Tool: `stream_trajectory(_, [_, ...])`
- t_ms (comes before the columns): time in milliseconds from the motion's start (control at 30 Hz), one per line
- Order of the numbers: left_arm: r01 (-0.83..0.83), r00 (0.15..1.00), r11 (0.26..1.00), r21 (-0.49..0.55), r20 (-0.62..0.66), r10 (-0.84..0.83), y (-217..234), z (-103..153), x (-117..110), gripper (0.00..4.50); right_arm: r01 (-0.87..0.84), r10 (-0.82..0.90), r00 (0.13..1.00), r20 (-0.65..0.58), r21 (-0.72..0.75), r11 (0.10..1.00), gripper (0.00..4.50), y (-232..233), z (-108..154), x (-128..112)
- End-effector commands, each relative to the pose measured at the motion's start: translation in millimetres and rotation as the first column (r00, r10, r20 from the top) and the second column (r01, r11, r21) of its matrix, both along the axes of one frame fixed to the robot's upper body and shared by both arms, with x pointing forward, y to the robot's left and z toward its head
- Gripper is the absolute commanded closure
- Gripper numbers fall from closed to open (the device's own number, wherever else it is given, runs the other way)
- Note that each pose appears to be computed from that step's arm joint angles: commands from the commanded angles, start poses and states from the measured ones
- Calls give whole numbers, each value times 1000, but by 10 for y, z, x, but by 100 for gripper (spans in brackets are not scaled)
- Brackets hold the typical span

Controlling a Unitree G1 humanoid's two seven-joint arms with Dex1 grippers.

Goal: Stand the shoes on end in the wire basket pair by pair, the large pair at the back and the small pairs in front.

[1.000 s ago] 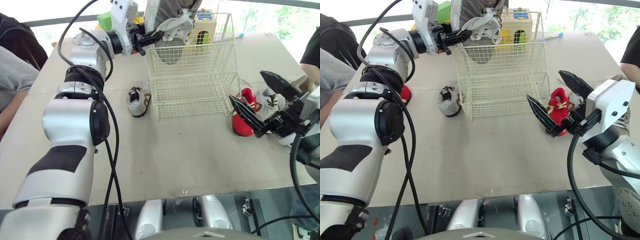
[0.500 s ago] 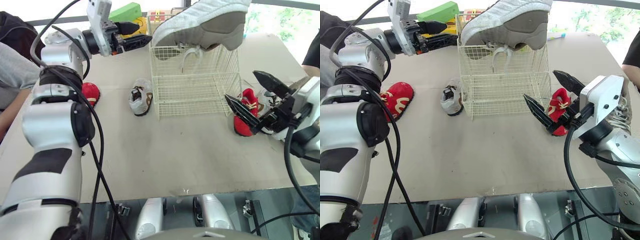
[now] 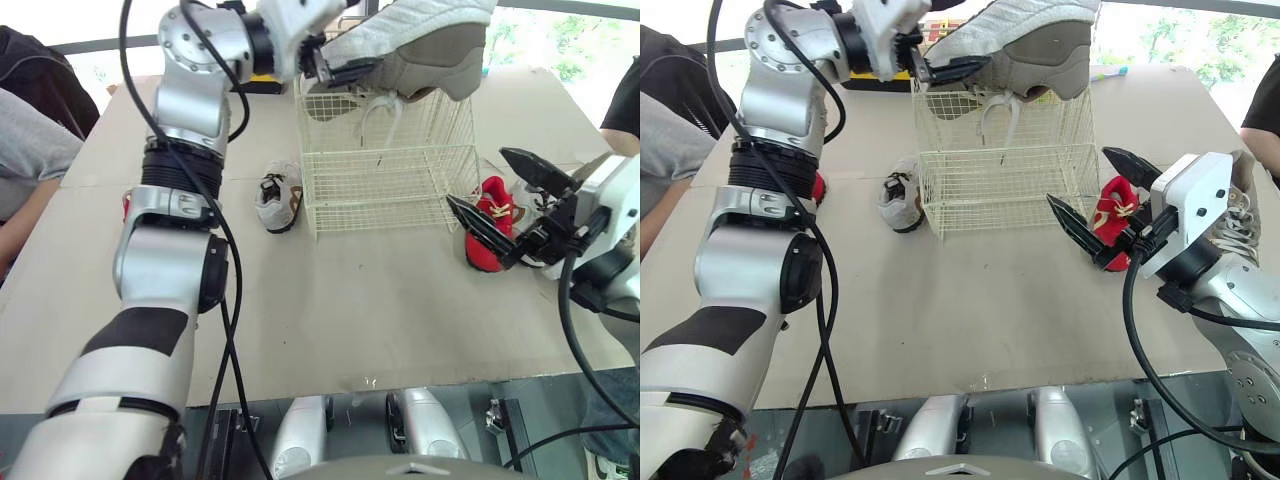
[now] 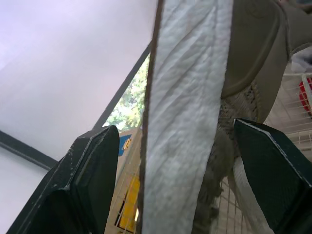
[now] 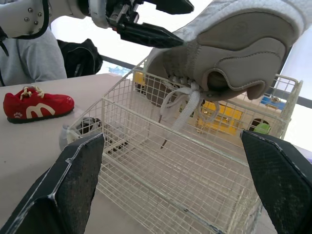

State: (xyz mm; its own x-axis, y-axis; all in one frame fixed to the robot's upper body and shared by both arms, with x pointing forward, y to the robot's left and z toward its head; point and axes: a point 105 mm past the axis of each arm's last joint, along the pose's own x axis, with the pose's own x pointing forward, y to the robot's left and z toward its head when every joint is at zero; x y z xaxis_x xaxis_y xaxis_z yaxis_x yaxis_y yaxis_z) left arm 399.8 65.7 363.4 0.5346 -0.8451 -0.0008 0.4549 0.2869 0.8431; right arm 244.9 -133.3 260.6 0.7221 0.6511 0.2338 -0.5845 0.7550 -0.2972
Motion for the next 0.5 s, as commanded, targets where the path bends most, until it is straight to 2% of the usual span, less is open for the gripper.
stream_trajectory(33, [-33, 991, 997, 64, 130, 24, -113, 87, -16, 47, 5, -5, 998, 65, -4, 1000, 15, 23, 102, -81])
stream_trajectory(167, [-79, 980, 988, 131, 193, 53, -177, 50, 57, 47, 17, -17, 998, 68, -2, 1000, 15, 23, 97, -99])
stream_trajectory(333, [-82, 975, 983, 163, 220, 45, -229, 23, 95, 47, 26, -26, 997, 66, 2, 1000, 15, 31, 83, -108])
stream_trajectory(367, [-82, 975, 981, 173, 217, 44, -232, 11, 104, 98, 27, -27, 997, 66, 3, 1000, 15, 30, 83, -107])
stream_trajectory(433, [-83, 976, 980, 178, 213, 44, -221, 9, 115, 142, 29, -29, 997, 67, 5, 1000, 15, 32, 84, -107])
stream_trajectory(467, [-85, 976, 981, 174, 211, 47, -205, 15, 122, 205, 29, -30, 997, 67, 6, 1000, 15, 31, 83, -106])
stream_trajectory(500, [-98, 976, 981, 168, 210, 62, -161, 20, 140, 236, 30, -30, 997, 67, 6, 1000, 15, 31, 83, -107])
